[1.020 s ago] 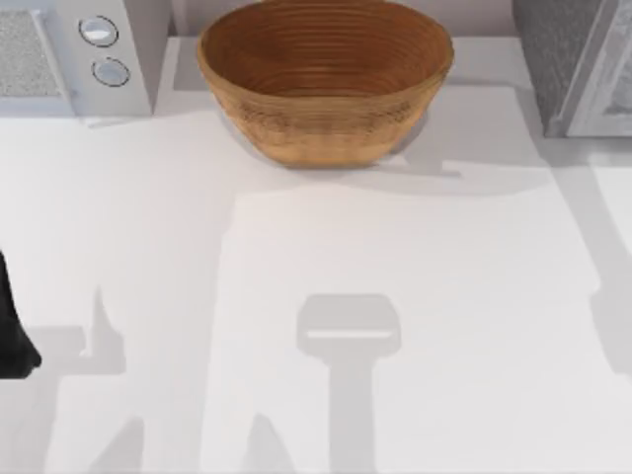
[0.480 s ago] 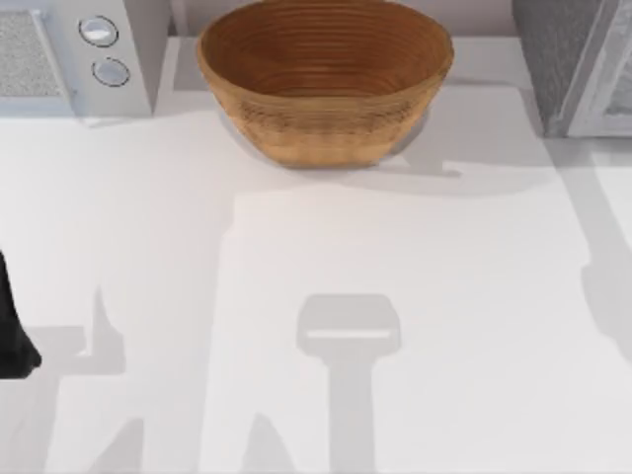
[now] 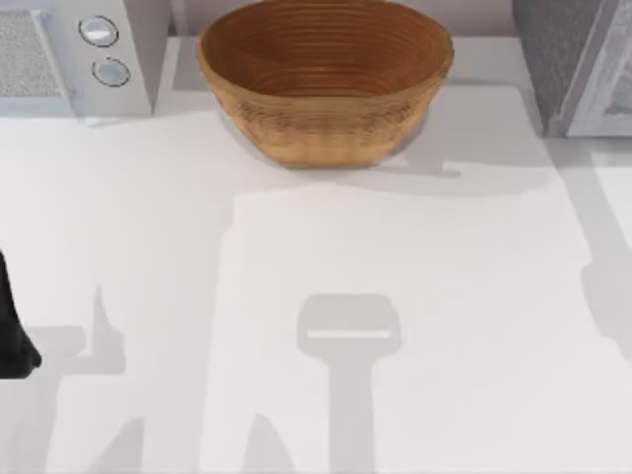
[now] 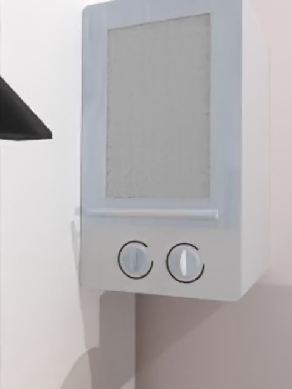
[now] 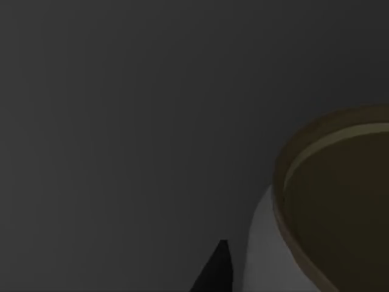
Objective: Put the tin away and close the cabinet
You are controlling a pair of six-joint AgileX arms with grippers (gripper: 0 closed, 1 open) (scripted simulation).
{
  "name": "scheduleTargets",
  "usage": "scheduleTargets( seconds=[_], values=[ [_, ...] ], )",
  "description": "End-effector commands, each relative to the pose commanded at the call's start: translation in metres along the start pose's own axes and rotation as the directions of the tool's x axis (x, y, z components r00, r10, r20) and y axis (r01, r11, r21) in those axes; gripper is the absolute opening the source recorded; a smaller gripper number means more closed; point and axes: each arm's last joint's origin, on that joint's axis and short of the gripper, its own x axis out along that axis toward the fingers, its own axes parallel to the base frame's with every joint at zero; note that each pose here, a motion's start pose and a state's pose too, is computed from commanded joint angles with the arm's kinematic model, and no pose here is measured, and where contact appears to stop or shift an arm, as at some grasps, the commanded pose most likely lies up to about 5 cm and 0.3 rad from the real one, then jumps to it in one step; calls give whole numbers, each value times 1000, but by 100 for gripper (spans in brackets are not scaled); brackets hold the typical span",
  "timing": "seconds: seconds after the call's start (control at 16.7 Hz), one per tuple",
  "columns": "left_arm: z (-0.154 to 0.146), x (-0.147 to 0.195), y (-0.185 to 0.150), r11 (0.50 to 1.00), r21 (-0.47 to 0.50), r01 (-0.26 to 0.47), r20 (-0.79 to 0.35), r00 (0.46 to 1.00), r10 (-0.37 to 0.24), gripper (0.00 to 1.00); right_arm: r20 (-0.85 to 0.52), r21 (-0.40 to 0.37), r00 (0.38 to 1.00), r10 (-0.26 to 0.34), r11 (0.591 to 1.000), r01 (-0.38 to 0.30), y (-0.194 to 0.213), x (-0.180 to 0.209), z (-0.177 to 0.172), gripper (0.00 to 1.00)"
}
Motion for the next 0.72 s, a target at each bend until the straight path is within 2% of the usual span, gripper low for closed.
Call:
scheduleTargets(
  seconds=[0.42, 0.72],
  values=[
    [0, 0, 0, 1000, 0, 0, 0, 1000, 0, 100, 0, 0, 1000, 0, 1000, 0, 0, 0, 0, 98],
    [0, 0, 0, 1000, 0, 0, 0, 1000, 0, 100, 0, 0, 1000, 0, 1000, 0, 0, 0, 0, 100]
  ],
)
